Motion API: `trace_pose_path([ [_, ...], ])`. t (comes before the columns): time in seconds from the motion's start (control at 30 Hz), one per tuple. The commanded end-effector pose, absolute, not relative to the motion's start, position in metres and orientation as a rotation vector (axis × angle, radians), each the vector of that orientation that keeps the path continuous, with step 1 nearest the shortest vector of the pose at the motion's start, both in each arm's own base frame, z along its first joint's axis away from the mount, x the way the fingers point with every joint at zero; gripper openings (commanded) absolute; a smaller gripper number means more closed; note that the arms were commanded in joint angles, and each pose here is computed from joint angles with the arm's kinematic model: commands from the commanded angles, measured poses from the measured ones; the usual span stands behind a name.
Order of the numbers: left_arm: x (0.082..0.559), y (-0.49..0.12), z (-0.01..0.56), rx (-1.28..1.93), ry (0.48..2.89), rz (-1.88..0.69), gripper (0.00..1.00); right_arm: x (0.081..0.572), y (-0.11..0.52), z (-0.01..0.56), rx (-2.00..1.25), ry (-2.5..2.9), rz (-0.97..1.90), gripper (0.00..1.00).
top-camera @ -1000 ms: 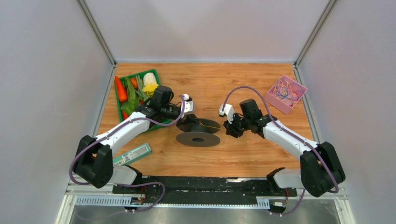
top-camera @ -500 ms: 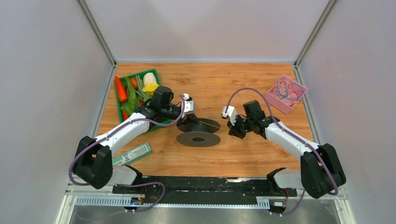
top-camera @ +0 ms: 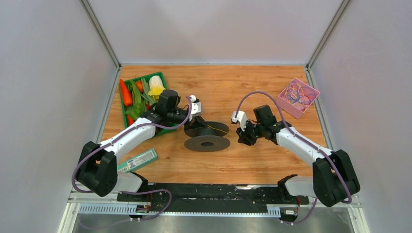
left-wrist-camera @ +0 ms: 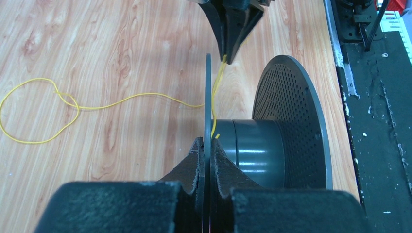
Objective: Wrap the cables
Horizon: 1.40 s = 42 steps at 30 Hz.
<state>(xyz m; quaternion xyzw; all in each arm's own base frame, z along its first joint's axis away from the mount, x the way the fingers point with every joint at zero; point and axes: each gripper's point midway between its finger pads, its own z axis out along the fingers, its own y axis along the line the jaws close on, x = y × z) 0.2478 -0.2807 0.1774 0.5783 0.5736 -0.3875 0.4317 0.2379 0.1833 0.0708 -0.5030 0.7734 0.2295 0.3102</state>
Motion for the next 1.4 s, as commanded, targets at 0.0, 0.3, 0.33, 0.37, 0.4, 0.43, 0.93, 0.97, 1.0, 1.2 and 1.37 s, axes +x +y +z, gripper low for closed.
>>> trace_pose_path([
  [0.0,0.256,-0.284,0.219,1.385,1.337,-0.943,0.0,0.246,0.178,0.079,-1.291,2.08,0.592,0.39],
  [0.3,0.254,-0.268,0.286,1.183,1.43,-0.906,0.0,0.304,0.157,0.156,-0.877,2.002,0.475,1.0],
  [0.33,0.253,-0.267,0.298,1.154,1.436,-0.903,0.0,0.313,0.153,0.169,-0.824,1.96,0.432,1.0],
  [0.37,0.254,-0.265,0.304,1.127,1.45,-0.899,0.0,0.316,0.15,0.178,-0.787,1.931,0.404,1.0],
  [0.4,0.255,-0.264,0.318,1.099,1.446,-0.894,0.0,0.317,0.146,0.187,-0.757,1.9,0.388,1.0],
  [0.43,0.254,-0.263,0.325,1.084,1.449,-0.901,0.0,0.315,0.145,0.194,-0.757,1.865,0.389,1.0],
  [0.93,0.28,-0.24,0.468,0.556,1.47,-0.908,0.0,0.292,0.163,0.204,-0.676,1.831,0.577,1.0],
  [0.97,0.28,-0.24,0.474,0.525,1.469,-0.922,0.0,0.294,0.164,0.2,-0.644,1.821,0.583,1.0],
  [1.0,0.28,-0.239,0.479,0.499,1.47,-0.933,0.0,0.297,0.167,0.199,-0.619,1.8,0.592,1.0],
  [1.2,0.284,-0.229,0.494,0.366,1.475,-0.942,0.0,0.304,0.208,0.202,-0.668,1.651,0.694,1.0],
  [1.37,0.285,-0.226,0.497,0.309,1.486,-0.96,0.0,0.298,0.244,0.195,-0.75,1.648,0.803,1.0],
])
